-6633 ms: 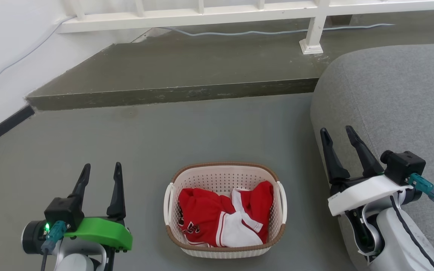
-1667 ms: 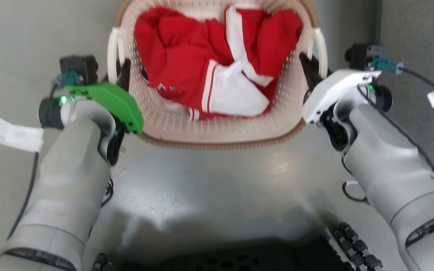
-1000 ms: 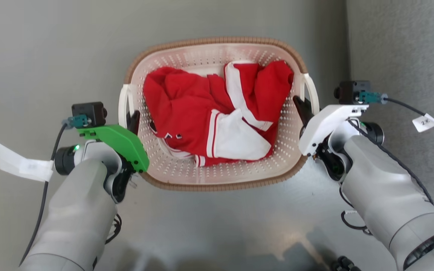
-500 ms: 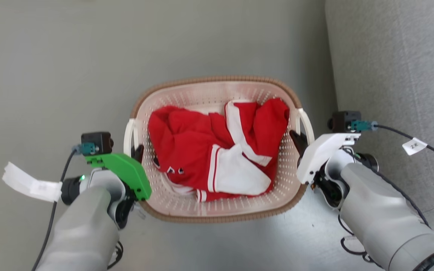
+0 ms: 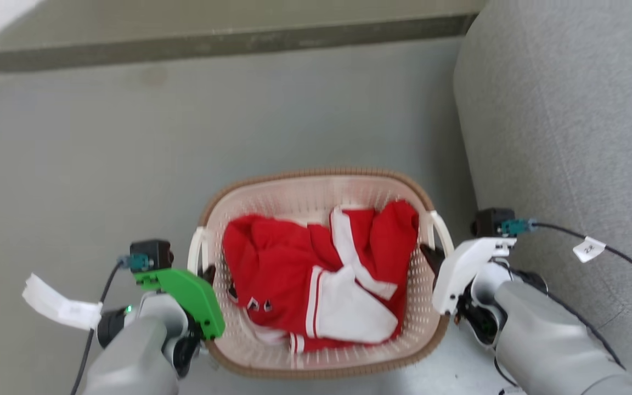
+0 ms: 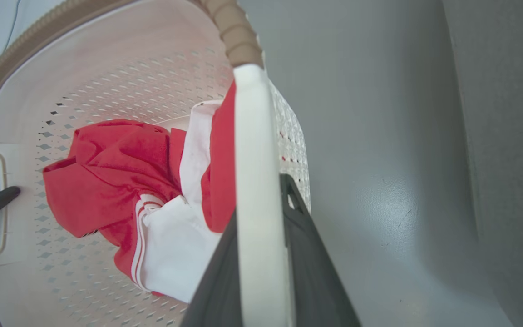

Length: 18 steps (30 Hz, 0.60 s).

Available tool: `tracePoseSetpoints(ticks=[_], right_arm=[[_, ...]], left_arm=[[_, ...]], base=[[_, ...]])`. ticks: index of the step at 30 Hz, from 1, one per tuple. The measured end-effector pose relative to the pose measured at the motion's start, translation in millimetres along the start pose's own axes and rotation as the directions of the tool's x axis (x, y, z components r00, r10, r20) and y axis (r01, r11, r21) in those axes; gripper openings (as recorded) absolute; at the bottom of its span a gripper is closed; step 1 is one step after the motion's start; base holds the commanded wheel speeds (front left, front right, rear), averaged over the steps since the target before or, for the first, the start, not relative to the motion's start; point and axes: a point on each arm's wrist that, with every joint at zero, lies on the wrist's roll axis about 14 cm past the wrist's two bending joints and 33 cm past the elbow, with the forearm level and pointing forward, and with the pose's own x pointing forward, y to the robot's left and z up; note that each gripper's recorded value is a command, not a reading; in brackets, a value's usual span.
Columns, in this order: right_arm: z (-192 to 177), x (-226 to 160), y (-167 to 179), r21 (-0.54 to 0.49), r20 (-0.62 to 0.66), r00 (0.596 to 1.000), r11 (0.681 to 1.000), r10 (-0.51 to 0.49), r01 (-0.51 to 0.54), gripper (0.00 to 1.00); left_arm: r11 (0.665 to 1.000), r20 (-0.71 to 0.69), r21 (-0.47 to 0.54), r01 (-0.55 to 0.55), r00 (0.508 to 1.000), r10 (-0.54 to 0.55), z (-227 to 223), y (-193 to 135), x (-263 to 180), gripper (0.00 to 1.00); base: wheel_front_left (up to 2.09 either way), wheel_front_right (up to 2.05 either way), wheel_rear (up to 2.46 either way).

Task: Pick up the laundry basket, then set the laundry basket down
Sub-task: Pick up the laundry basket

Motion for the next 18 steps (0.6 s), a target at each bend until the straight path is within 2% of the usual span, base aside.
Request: tracePoseSetpoints(ticks=[9,18], right_arm=[[-20.1,-26.7,10.1,-0.004,-0.025,1.0,1.0,0.006,-0.006,0.0],[-15.3,-41.5,16.7,-0.018,0.003,1.0,1.0,0.012,-0.012,0.0]], left_arm=[[1.0,-0.027,-0.002,-0.004,1.0,0.004,-21.0,-6.4,-28.2,0.0],[1.0,-0.001,0.0,0.01,1.0,-0.01,-15.4,-16.2,-41.9,0.0]], base=[[0.0,0.0,0.0],[0.0,0.0,0.0]])
